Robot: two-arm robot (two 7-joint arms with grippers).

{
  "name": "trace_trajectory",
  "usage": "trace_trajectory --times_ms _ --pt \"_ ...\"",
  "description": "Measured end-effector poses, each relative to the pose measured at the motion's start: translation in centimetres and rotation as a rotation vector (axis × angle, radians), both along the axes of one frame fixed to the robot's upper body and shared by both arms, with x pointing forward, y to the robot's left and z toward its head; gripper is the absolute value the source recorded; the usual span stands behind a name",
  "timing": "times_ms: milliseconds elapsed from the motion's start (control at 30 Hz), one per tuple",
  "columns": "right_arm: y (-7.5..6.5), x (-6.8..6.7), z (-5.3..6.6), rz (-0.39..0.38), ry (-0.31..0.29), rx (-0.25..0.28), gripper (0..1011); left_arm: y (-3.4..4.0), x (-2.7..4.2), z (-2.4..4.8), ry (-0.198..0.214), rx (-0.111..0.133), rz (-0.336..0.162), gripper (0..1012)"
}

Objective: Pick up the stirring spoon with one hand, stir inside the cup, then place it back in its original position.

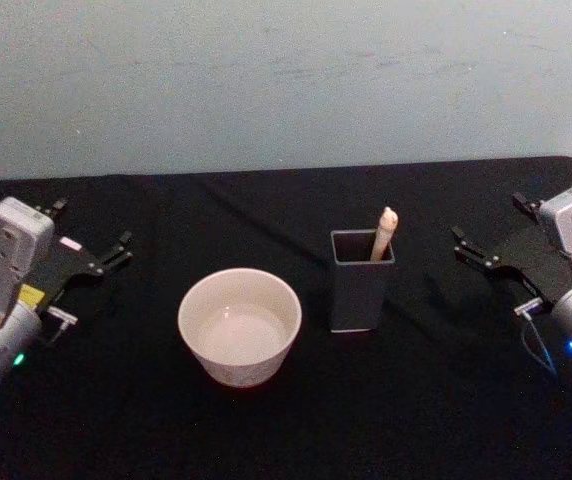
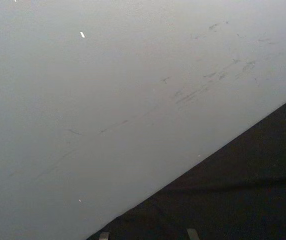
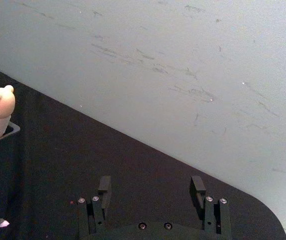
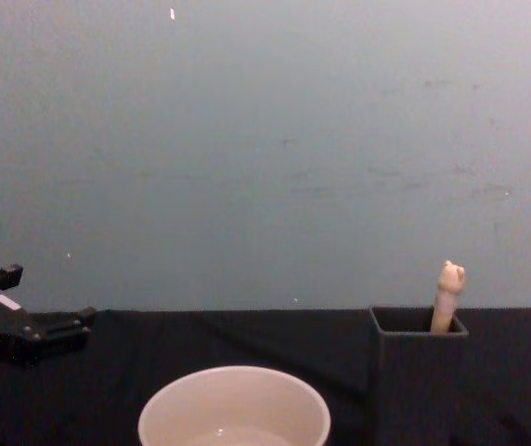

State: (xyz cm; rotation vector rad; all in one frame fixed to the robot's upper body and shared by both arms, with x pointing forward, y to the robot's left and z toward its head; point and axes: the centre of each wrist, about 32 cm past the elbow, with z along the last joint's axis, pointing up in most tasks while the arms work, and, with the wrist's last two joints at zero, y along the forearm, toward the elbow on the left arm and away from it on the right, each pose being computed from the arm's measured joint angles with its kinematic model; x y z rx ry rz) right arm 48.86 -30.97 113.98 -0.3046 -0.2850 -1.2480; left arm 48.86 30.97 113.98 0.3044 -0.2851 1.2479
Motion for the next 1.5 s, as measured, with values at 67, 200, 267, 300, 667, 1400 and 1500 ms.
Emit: trace_trajectory --times_ms 67,200,267,300,667,1400,1500 --pt "0.0 0.0 0.0 0.0 0.0 0.0 1000 0.0 0.0 0.0 0.0 0.0 0.0 1001" --pt "0.0 0.0 0.0 0.0 0.0 0.0 1000 0.0 0.0 0.0 0.0 0.0 0.0 1001" --pt "0.0 0.0 0.0 0.0 0.0 0.0 1000 0.0 0.0 0.0 0.0 0.0 0.0 1001" --pt "0.0 0.0 0.0 0.0 0.0 0.0 1000 0.0 0.0 0.0 0.0 0.0 0.0 1001" --pt "0.0 0.0 0.0 0.0 0.0 0.0 1000 0.0 0.0 0.0 0.0 0.0 0.0 1001" --pt "0.0 0.0 0.0 0.0 0.0 0.0 1000 0.0 0.0 0.0 0.0 0.0 0.0 1001" --pt "0.0 0.0 0.0 0.0 0.0 0.0 1002 0.0 0.0 0.0 0.0 0.0 0.0 1001"
